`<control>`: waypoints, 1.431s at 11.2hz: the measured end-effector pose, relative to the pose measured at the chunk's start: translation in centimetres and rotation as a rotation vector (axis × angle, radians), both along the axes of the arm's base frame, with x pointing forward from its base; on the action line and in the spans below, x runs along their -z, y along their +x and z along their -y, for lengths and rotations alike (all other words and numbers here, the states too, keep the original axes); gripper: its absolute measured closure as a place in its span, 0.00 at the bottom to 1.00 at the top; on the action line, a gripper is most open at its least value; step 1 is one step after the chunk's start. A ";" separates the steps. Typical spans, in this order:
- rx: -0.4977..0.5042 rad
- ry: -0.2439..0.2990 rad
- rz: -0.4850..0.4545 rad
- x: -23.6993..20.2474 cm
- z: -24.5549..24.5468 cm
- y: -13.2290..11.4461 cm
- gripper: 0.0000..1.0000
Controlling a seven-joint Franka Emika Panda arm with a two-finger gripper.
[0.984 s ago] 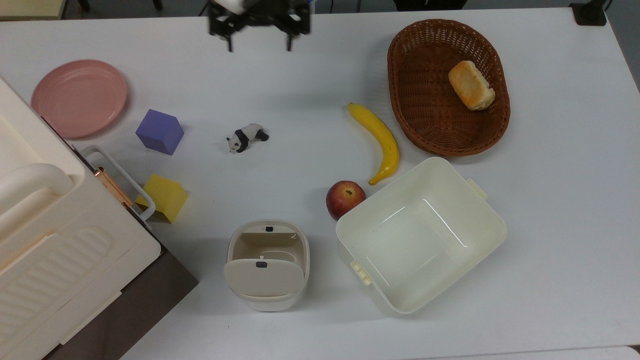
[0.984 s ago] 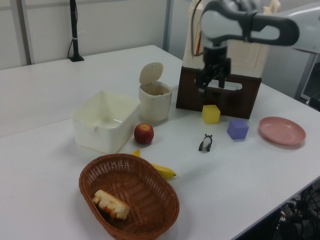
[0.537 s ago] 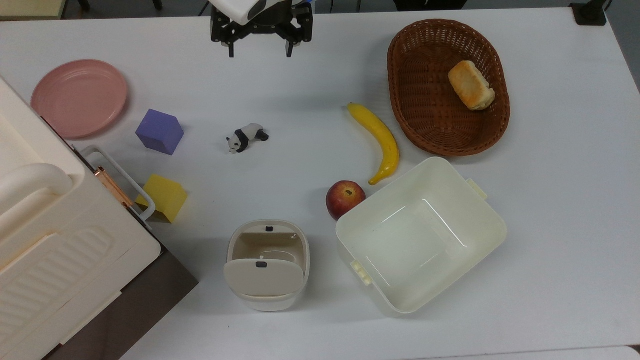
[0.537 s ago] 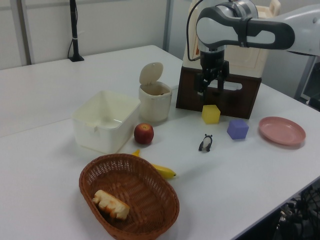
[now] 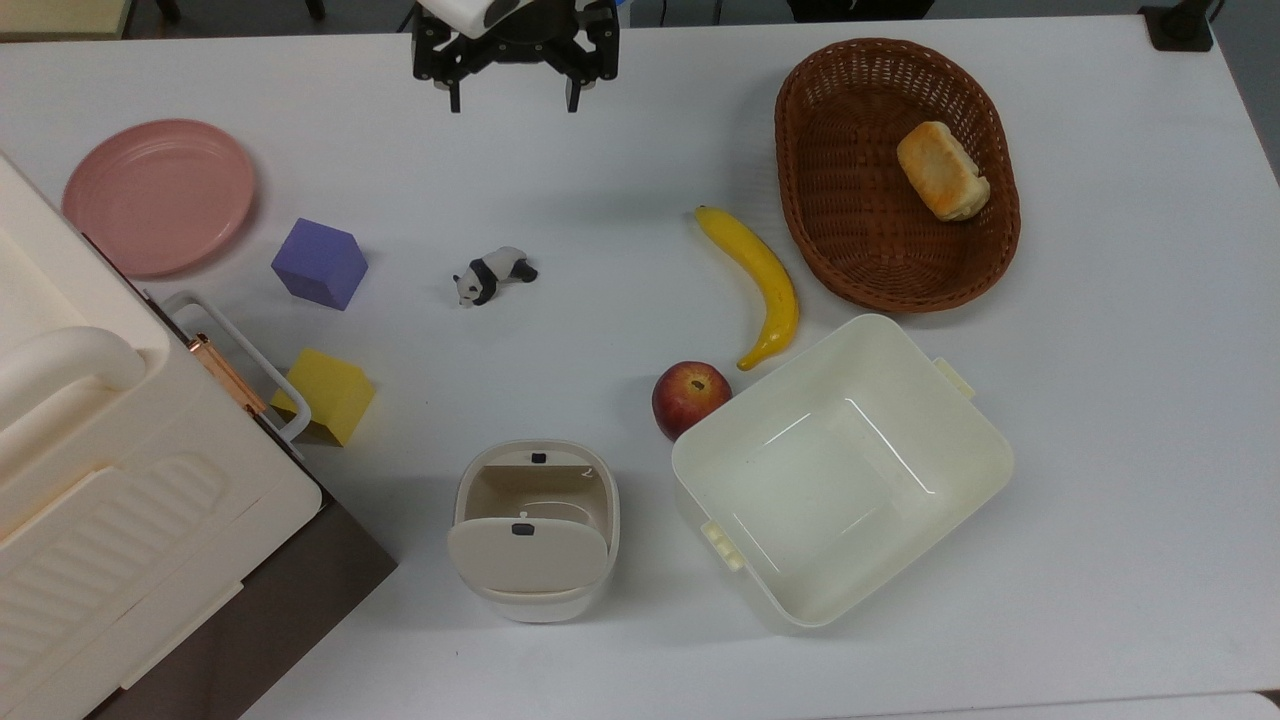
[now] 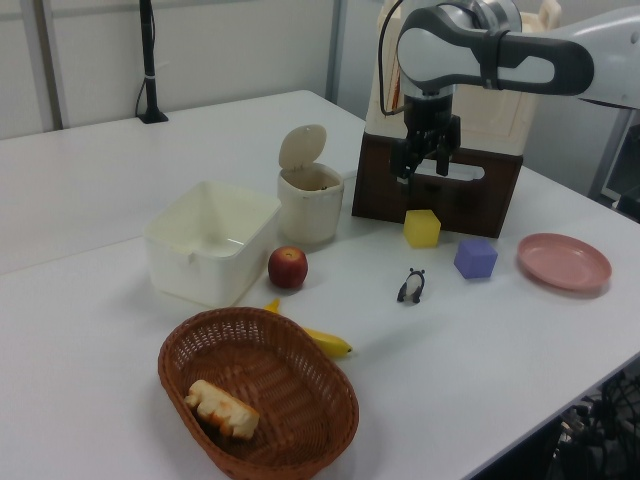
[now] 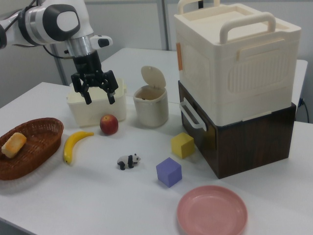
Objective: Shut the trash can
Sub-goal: 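Move the gripper over the small cream trash can's open lid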
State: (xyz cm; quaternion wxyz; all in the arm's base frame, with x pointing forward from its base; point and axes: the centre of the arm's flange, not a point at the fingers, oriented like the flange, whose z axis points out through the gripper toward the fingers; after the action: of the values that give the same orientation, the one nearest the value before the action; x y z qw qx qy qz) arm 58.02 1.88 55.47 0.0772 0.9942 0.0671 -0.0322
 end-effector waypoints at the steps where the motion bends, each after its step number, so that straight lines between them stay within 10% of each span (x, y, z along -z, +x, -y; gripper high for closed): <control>1: 0.011 0.024 0.028 -0.2 0.4 0.3 0.00; 4: 0.043 0.078 0.176 -1.6 2.2 1.9 0.14; 9: 0.041 0.086 0.215 -2.0 2.2 2.2 0.95; 16: 0.060 0.162 0.410 -2.5 2.8 5.7 0.99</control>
State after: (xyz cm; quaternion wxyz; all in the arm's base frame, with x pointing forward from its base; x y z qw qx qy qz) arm 63.75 -0.94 57.94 0.0084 0.9845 0.0229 0.1740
